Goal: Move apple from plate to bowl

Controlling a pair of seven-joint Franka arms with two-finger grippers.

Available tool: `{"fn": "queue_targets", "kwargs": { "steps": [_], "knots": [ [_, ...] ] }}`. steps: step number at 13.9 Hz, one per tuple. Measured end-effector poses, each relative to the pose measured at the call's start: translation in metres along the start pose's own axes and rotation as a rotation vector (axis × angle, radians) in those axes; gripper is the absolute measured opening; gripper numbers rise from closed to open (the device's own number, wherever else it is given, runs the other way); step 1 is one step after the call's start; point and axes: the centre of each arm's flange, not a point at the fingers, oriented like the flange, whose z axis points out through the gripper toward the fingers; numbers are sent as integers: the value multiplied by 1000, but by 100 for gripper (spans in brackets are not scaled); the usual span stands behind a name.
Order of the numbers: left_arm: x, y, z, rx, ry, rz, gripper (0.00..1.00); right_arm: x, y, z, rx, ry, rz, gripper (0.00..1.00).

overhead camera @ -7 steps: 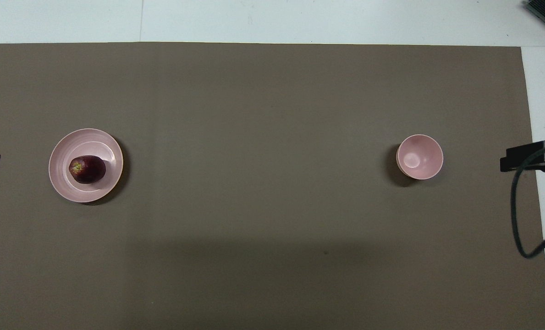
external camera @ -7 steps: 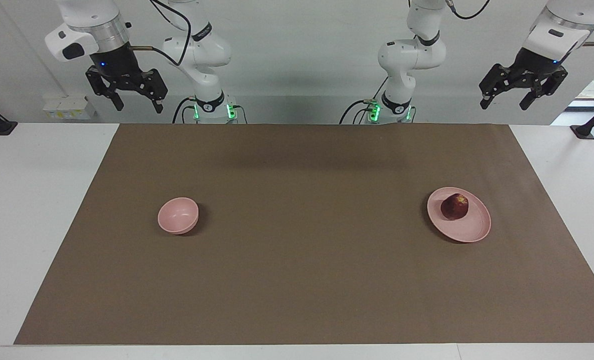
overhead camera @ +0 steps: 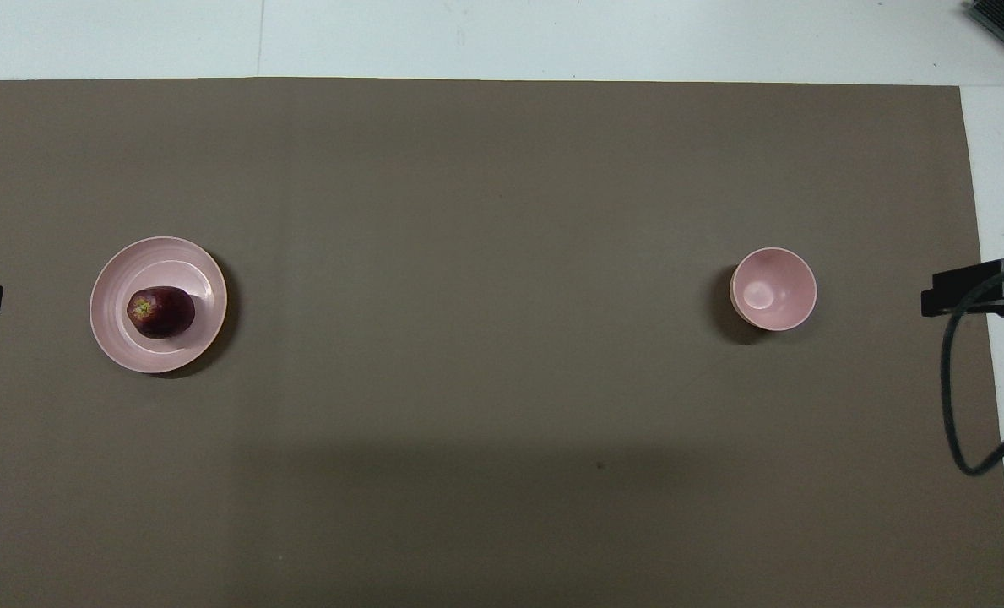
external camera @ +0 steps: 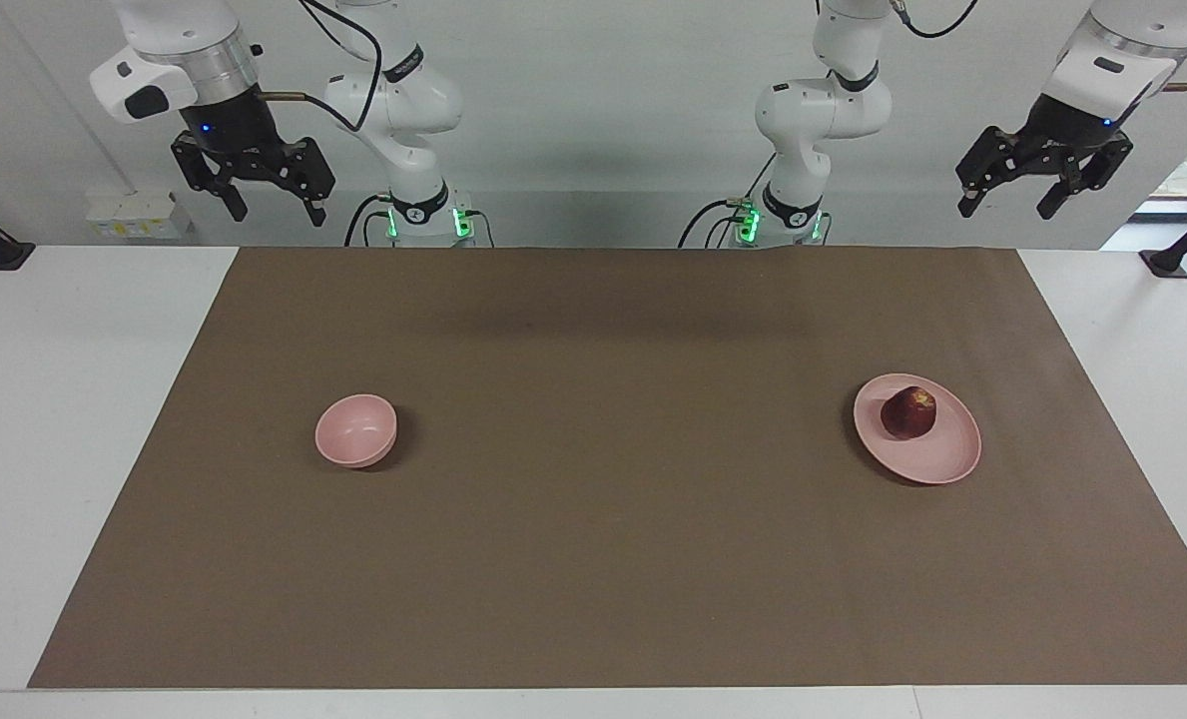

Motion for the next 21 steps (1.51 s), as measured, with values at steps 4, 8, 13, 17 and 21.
{"fn": "queue_targets", "kwargs": {
  "steps": [4, 8, 13, 17, 21],
  "knots": [
    [0, 8, 2, 0, -5, 15, 100, 0, 0, 0, 0, 0, 0, 100],
    [-1, 8, 4, 0, -8, 14, 100, 0, 0, 0, 0, 0, 0, 100],
    [-4, 7, 9, 2, 14, 12, 100, 0, 0, 0, 0, 0, 0, 100],
    [-5, 6, 10, 3, 19, 13, 100, 0, 0, 0, 0, 0, 0, 100],
    [-5, 6, 10, 3, 19, 13, 100, 0, 0, 0, 0, 0, 0, 100]
  ]
}}
